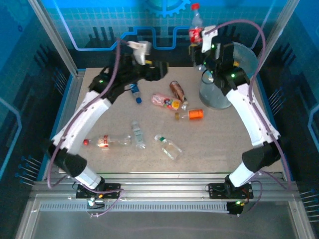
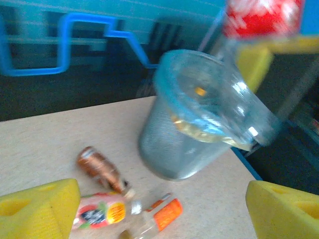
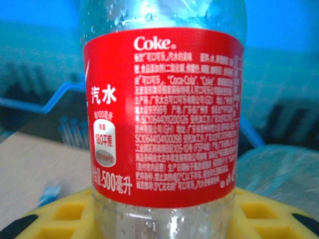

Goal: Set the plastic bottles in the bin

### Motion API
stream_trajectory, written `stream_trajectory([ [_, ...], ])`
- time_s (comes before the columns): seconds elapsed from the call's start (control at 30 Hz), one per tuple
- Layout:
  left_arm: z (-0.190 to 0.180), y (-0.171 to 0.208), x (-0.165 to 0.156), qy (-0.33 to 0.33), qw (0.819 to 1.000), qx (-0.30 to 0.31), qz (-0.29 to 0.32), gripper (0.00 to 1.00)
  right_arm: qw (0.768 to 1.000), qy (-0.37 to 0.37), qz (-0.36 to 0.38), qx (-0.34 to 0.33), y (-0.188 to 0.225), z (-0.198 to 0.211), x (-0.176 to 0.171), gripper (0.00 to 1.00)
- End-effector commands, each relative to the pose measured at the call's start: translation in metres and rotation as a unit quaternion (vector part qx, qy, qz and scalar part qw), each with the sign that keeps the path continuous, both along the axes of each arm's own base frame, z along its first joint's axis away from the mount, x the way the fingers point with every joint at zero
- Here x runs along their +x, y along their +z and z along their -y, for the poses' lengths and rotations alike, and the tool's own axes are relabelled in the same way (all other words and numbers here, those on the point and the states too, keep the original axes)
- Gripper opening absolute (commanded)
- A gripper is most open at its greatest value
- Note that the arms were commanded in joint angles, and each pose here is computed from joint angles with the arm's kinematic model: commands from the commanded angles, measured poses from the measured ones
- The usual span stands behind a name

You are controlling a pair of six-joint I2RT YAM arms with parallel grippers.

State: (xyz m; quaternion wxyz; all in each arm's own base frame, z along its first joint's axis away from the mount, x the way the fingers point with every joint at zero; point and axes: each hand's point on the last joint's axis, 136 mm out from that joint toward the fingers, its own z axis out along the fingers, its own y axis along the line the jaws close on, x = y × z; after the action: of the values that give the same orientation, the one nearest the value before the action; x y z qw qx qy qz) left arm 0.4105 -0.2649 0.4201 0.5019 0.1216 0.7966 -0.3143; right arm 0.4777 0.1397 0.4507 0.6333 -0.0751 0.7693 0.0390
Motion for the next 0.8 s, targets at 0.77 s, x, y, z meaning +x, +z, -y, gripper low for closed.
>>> stream_trajectory([
  [0.77, 0.076, -0.07, -0.004, -0.118, 0.989, 0.044, -0.081, 0.89, 0.959, -0.249, -0.061, -0.12, -0.077, 0.137, 0.065, 0.48],
])
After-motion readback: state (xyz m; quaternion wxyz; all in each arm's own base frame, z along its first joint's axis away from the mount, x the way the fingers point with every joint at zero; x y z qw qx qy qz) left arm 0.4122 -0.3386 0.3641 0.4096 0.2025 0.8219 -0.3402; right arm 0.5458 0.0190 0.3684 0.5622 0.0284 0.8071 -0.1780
